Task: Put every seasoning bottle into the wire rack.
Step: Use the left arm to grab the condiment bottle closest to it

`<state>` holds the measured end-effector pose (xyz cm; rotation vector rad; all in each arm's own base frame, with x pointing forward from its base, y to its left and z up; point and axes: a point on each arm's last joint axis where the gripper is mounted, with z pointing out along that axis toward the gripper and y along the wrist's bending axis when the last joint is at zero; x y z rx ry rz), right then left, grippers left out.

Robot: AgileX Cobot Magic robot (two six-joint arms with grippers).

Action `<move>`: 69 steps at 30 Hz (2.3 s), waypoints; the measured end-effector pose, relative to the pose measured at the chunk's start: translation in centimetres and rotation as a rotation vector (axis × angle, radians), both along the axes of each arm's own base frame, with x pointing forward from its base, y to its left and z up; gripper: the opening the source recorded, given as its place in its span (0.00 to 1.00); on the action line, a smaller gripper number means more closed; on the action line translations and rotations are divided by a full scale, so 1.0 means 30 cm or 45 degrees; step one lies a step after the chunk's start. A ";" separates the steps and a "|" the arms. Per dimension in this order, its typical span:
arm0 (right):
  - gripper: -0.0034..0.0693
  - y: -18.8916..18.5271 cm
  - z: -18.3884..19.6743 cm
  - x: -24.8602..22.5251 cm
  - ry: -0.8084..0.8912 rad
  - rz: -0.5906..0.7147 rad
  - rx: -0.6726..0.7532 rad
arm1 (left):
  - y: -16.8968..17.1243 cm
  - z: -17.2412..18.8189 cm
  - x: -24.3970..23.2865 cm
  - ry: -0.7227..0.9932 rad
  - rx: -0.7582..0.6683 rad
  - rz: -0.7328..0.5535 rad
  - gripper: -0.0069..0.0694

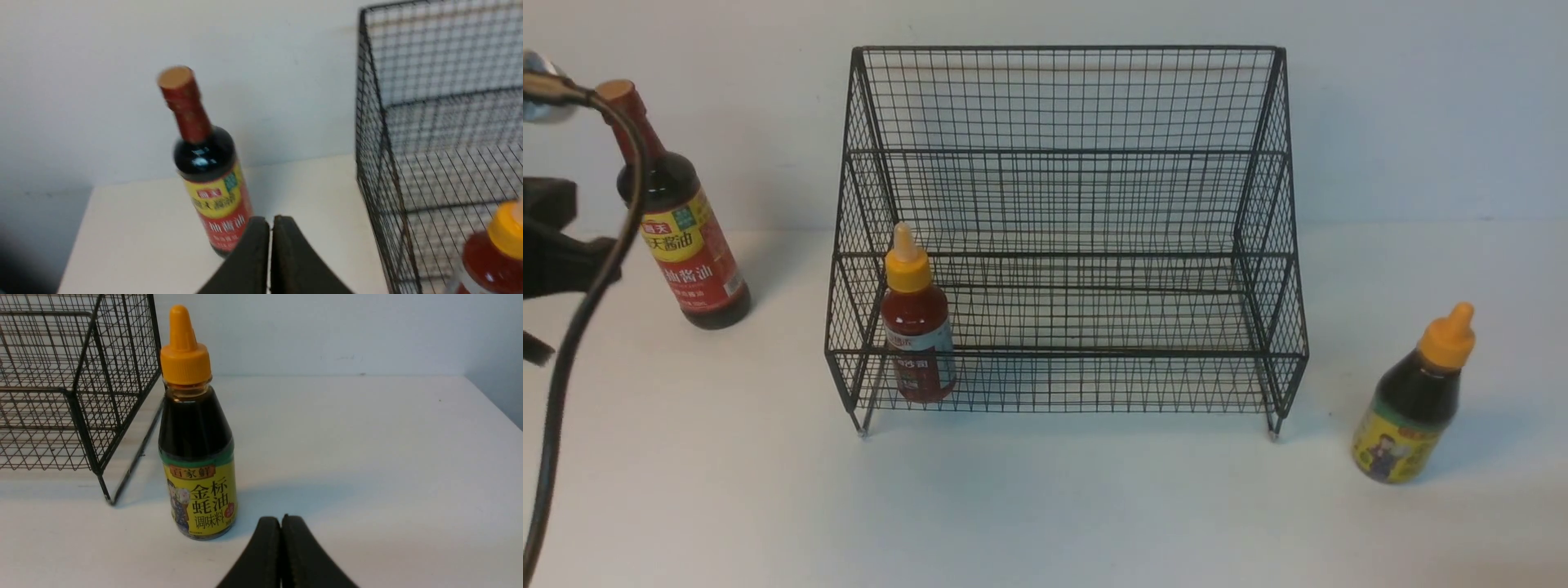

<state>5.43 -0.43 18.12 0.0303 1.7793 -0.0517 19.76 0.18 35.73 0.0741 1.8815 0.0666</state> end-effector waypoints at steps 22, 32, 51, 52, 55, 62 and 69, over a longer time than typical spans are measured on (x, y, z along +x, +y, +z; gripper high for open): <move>0.03 0.000 0.000 0.000 0.000 0.000 0.000 | 0.061 -0.157 0.146 -0.365 -0.033 0.035 0.08; 0.03 0.000 0.000 0.000 0.000 0.000 0.000 | 0.109 -0.225 0.297 -0.413 -0.101 0.167 0.20; 0.03 0.000 0.000 0.000 0.000 0.000 0.000 | 0.143 -0.191 0.568 -0.380 -0.112 0.180 0.62; 0.03 0.000 0.000 0.000 0.000 0.000 0.000 | 0.143 -0.191 0.571 -0.377 -0.112 0.180 0.62; 0.03 0.000 0.000 0.000 0.000 0.000 0.000 | 0.152 -0.187 0.611 -0.357 -0.117 0.186 0.62; 0.03 0.000 0.000 0.000 0.000 0.000 0.000 | 0.183 -0.209 0.650 -0.334 -0.123 0.216 0.63; 0.03 0.000 0.000 0.000 0.000 0.000 0.000 | 0.188 -0.268 0.676 -0.269 -0.127 0.222 0.63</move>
